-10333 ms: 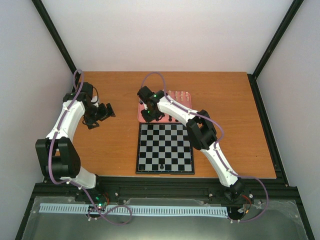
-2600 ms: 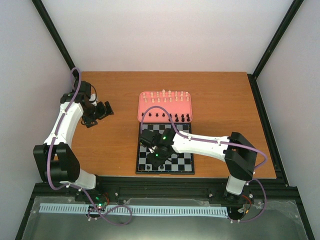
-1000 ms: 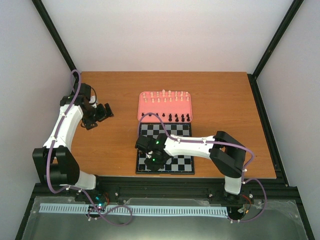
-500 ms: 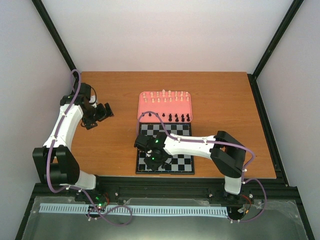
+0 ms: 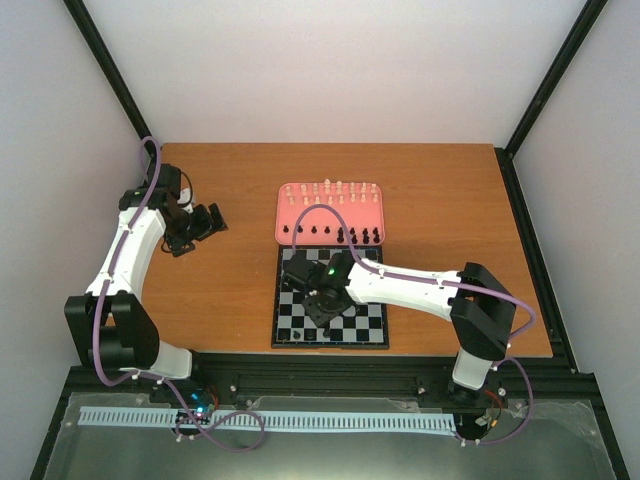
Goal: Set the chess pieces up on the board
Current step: Place the chess piece on the chessboard, then pick up the chess piece from the storage box.
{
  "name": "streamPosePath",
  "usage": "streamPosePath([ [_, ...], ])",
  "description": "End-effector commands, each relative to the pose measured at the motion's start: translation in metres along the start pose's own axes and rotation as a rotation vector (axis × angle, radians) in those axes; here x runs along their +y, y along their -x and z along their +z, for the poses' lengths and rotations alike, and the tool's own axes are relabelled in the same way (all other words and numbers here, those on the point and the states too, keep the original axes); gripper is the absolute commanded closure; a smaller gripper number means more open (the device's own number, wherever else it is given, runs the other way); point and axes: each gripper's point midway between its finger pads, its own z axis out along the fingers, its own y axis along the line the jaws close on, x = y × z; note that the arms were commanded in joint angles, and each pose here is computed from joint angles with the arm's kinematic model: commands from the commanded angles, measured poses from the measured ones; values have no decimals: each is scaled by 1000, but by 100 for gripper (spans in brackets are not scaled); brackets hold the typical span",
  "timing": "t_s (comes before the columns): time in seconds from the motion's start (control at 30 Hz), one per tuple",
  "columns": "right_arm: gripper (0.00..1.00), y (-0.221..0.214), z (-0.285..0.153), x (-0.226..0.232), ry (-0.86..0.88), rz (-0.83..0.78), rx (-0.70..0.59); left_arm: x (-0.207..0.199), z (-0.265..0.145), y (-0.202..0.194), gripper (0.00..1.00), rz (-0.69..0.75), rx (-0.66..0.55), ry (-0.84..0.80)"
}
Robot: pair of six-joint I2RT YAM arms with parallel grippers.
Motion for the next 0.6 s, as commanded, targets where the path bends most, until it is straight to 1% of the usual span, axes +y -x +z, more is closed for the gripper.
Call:
streamPosePath([
  [0.0, 64, -20, 8, -20, -40, 77, 64, -5, -4, 6, 0, -9, -22, -24],
  [0.27, 65, -35, 26, -21, 8, 99, 134, -2, -3, 4, 0, -10, -20, -16],
  [0.57, 65, -38, 33, -10, 69, 74, 154, -1, -2, 3, 0, -11, -15, -14],
])
